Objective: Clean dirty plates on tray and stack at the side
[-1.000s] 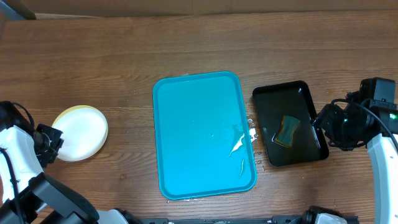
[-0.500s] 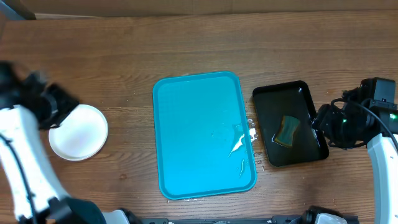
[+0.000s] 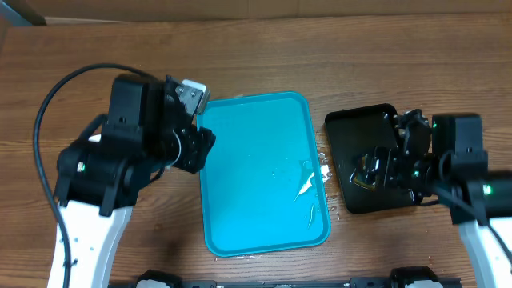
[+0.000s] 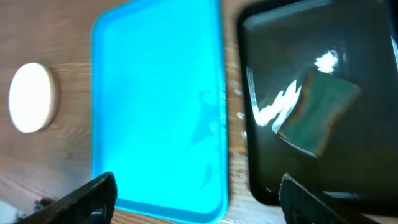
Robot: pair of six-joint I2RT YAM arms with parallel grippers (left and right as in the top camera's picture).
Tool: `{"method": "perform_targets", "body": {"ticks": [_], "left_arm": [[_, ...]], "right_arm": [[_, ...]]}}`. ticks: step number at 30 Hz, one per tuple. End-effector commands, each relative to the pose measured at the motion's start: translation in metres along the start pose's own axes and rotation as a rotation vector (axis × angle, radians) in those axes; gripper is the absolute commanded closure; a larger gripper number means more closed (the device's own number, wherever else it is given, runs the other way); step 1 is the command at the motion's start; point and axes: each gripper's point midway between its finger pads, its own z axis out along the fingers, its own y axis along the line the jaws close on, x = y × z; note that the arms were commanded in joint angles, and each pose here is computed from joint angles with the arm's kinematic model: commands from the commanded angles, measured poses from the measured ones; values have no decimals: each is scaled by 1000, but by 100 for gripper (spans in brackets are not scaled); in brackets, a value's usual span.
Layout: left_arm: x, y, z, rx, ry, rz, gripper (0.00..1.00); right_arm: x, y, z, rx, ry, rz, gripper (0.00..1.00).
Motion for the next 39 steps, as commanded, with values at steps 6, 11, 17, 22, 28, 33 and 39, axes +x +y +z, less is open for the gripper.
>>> {"method": "perform_targets", "body": {"ticks": [6, 11, 17, 22, 28, 33, 39], "left_arm": [[7, 13, -58, -139, -156, -67, 0], [6, 13, -58, -138, -159, -66, 0], [6, 15, -49, -139, -130, -69, 0], [4, 16, -41, -139, -102, -72, 0], [3, 19, -27, -141, -58, -76, 0], [3, 21, -13, -142, -15, -81, 0], [3, 24, 6, -143, 46, -86, 0]], "right_arm": [[-5, 39, -34, -91, -158, -189, 0], [-2, 40, -33, -107, -141, -123, 0], [-3, 38, -28, -103, -125, -116, 0], [-4, 36, -21, -97, -100, -105, 0], [-9, 30, -27, -40, -156, -139, 0], [-46, 45, -76, -32, -497, -274, 0], [-35, 48, -107, -26, -735, -431, 0]]}}
